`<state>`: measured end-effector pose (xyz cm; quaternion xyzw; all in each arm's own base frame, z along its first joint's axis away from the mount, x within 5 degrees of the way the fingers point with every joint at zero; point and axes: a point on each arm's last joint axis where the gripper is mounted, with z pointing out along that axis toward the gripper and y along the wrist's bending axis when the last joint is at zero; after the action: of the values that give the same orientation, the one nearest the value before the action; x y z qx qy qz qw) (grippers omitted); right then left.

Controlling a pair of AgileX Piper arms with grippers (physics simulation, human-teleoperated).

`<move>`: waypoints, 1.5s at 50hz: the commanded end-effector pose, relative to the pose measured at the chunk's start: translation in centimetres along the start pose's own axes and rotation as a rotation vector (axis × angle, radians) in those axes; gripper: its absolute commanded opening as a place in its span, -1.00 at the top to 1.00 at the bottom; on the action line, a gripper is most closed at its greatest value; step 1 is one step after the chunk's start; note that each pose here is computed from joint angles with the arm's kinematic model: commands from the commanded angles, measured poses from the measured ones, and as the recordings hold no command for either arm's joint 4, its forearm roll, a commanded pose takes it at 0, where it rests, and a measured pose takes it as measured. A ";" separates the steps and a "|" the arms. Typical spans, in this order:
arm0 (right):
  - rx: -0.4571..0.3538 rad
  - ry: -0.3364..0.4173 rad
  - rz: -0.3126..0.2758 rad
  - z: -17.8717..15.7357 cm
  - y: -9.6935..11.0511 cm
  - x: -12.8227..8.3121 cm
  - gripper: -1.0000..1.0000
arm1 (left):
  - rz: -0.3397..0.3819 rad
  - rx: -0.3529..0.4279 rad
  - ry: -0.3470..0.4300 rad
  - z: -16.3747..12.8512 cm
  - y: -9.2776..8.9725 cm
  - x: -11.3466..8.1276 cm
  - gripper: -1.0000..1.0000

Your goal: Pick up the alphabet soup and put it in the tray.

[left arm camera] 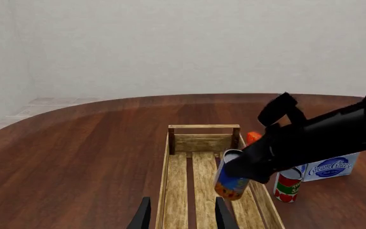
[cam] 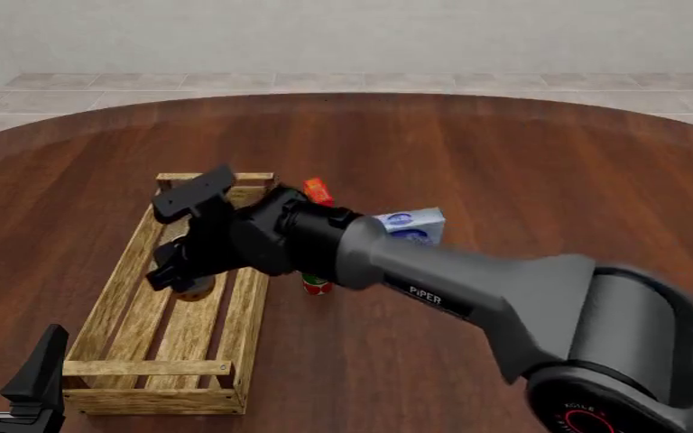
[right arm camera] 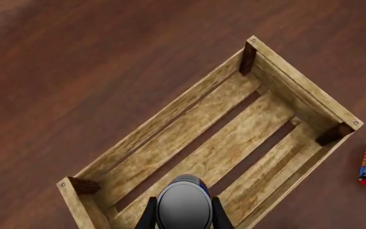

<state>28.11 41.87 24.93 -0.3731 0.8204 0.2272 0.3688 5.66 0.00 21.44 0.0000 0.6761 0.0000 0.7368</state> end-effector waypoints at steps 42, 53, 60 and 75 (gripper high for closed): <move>-0.018 0.046 0.078 4.5 1.2 4.1 1.00 | 0.000 0.000 0.000 0.0 0.0 0.0 -1.00; -0.020 0.052 0.088 5.1 1.3 4.9 1.00 | 0.000 0.000 0.000 0.0 0.0 0.0 -1.00; -0.019 0.061 0.098 5.8 1.4 5.4 1.00 | 0.000 0.000 0.000 0.0 0.0 0.0 -1.00; -0.019 0.077 0.120 6.8 1.4 6.6 1.00 | 0.000 0.000 0.000 0.0 0.0 0.0 -1.00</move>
<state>27.24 43.89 17.30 -0.3501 0.8431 0.2356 0.3332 5.66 0.00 21.44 0.0000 0.6761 0.0000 0.7368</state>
